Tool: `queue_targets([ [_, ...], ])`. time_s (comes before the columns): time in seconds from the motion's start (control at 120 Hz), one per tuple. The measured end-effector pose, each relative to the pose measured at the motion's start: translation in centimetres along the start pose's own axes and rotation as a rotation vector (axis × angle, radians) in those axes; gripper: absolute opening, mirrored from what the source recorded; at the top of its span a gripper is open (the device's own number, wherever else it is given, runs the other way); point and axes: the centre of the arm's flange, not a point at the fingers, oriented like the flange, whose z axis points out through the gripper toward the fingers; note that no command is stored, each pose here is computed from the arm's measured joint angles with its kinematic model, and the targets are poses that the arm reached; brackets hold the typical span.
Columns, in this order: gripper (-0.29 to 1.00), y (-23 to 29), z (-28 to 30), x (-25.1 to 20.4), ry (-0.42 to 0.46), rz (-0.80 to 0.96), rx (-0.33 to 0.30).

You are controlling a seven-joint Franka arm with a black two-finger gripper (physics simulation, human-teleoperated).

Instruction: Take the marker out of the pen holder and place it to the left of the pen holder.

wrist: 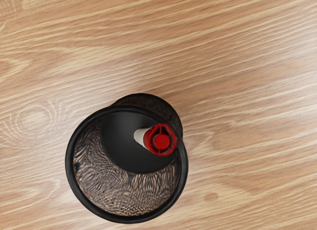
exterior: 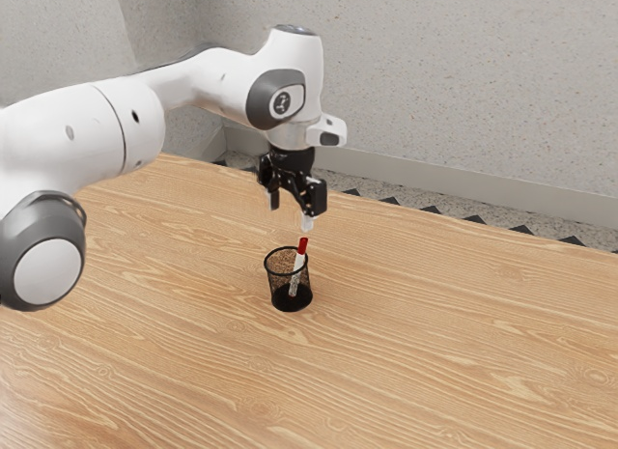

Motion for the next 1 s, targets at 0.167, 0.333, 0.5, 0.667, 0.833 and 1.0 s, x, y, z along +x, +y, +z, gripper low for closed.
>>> queue_targets([
  [0.167,0.69,0.3,3.0,1.3,-0.023,0.099,0.034],
  [0.333,0.69,1.0,5.3,2.2,-0.043,0.178,0.039],
  [0.5,0.68,1.3,6.7,2.6,-0.055,0.233,0.035],
  [0.667,0.66,1.0,7.9,2.8,-0.069,0.268,0.031],
  [0.833,0.46,1.2,7.9,3.0,-0.056,0.300,0.034],
  [1.0,0.25,1.1,7.8,3.1,-0.048,0.322,0.037],
])
